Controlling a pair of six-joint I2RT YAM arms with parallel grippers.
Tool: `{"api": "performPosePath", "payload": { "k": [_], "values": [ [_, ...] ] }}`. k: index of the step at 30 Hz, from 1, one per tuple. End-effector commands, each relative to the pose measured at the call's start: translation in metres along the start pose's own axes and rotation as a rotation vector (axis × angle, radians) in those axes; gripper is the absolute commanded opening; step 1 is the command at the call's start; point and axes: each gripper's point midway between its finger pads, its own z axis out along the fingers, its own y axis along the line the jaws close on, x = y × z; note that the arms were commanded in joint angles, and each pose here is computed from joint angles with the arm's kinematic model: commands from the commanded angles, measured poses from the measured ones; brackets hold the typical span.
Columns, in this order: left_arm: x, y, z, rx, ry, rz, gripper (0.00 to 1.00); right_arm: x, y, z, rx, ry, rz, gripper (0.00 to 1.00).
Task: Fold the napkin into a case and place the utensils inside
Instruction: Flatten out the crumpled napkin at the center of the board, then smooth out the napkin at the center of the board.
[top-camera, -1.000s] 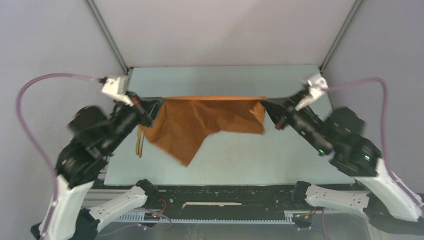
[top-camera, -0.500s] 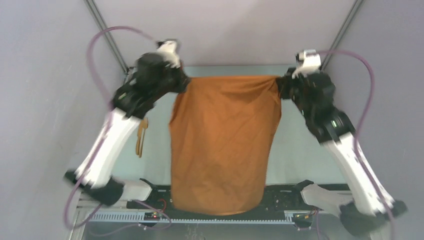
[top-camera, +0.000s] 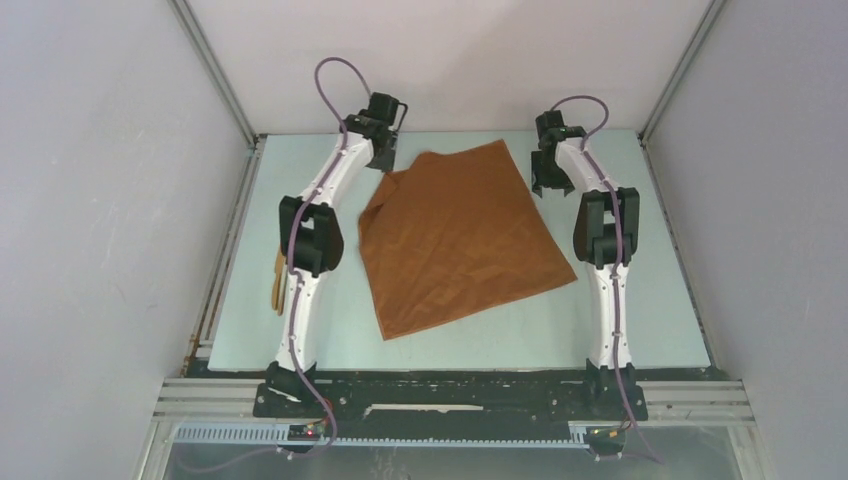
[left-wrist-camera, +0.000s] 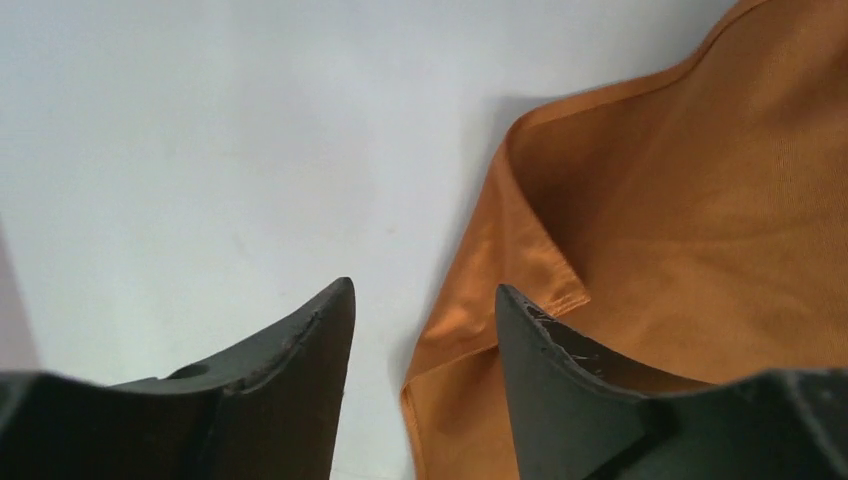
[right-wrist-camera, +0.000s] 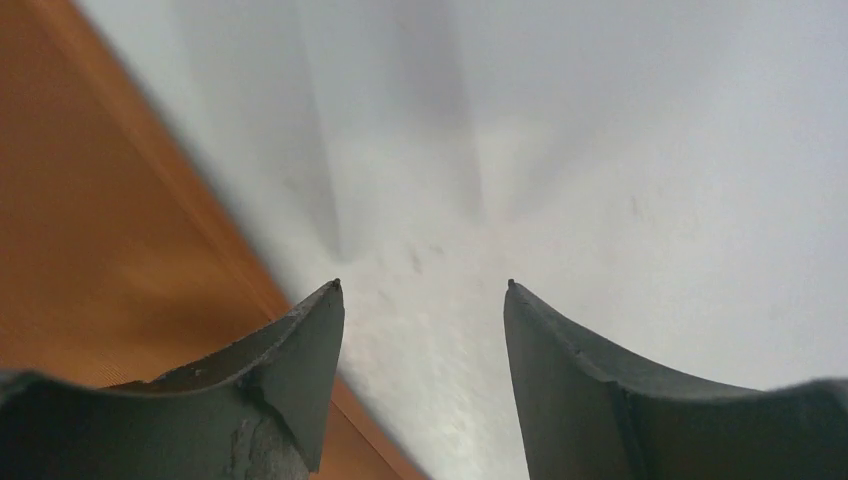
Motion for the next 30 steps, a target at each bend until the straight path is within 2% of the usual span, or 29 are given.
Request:
{"api": "performPosePath", "payload": {
  "k": [1,3,7,9,14,18,22,26,30],
  "values": [
    [-0.063,0.058,-0.108,-0.081,-0.260,-0.128,0.63,-0.030,-0.050,-0.087,0.108,-0.094,0.055,0.68],
    [-0.041,0.051,-0.112,-0.030,-0.226,-0.150,0.66,-0.015,-0.032,-0.092,0.025,-0.099,0.073,0.70],
    [-0.006,0.018,-0.112,0.154,-0.188,-0.271,0.71,-0.012,0.018,-0.112,-0.229,-0.174,0.189,0.73],
    [0.008,0.002,-0.106,0.228,-0.184,-0.330,0.71,-0.006,0.048,-0.115,-0.383,-0.167,0.247,0.80],
    [0.017,-0.027,-0.081,0.369,-0.180,-0.427,0.72,0.034,0.109,-0.124,-0.662,-0.092,0.320,0.81],
    [0.017,-0.033,-0.049,0.331,-0.179,-0.435,0.72,0.066,0.128,-0.120,-0.708,-0.027,0.349,0.80],
    [0.016,-0.022,-0.013,0.191,-0.175,-0.456,0.72,0.090,0.121,-0.099,-0.665,0.012,0.385,0.80],
    [0.003,-0.002,0.007,0.031,-0.184,-0.463,0.57,0.108,0.117,-0.089,-0.661,0.061,0.392,0.76],
    [0.003,0.006,0.030,-0.076,-0.113,-0.421,0.56,0.118,0.111,-0.086,-0.627,0.058,0.376,0.76]
  ]
}}
